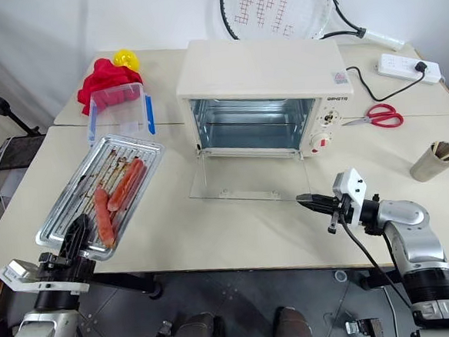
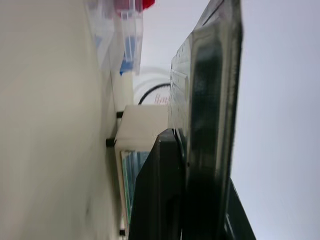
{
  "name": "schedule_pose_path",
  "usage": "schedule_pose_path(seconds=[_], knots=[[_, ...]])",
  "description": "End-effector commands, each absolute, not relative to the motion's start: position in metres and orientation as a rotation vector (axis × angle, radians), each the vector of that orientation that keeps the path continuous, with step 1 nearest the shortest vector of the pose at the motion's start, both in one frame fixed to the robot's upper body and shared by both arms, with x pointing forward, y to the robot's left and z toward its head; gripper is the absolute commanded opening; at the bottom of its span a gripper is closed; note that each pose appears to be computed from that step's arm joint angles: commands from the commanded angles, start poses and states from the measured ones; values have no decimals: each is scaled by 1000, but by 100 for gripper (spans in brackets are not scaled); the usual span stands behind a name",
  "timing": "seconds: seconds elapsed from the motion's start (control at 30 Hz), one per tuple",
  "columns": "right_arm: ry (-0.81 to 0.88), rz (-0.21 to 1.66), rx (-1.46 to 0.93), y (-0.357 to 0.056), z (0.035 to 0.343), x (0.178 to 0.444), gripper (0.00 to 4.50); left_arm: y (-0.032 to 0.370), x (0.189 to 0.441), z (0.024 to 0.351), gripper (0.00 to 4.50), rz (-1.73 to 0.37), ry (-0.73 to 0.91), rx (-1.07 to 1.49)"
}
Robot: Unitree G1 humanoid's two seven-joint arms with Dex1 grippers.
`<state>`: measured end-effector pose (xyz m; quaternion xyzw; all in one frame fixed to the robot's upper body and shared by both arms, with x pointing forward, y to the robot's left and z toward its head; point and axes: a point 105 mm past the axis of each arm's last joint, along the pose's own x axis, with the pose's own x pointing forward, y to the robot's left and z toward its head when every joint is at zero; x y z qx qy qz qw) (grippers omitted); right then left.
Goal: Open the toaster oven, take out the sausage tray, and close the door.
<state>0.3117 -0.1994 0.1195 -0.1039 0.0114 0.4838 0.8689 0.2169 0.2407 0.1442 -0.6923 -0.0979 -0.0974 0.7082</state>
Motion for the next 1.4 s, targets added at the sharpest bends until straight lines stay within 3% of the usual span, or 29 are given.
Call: schedule_pose_path(seconds=[0.03, 0.3, 0.43, 0.53, 0.7, 1.03, 1.23, 1.4], knots=[[-154, 975, -219, -197, 161, 313, 3, 235, 217, 159, 0, -275, -238, -1527], [-388, 896, -53, -191, 247, 313, 3, 229, 217, 161, 0, -323, -217, -1508], [-424, 896, 13, -187, 268, 310, 3, 223, 219, 162, 0, -361, -194, -1502], [-352, 993, -51, -179, 265, 294, 3, 206, 222, 158, 0, -470, -70, -1446], [-254, 1031, -172, -185, 247, 268, 146, 199, 229, 153, 0, -585, 47, -1396], [-81, 891, -269, -233, 216, 224, 448, 161, 246, 145, 0, -913, 404, -1297], [4, 832, -280, -248, 202, 200, 448, 128, 266, 145, 0, -1006, 583, -1232], [70, 761, -250, -259, 194, 179, 448, 101, 294, 136, 0, -936, 755, -1159]])
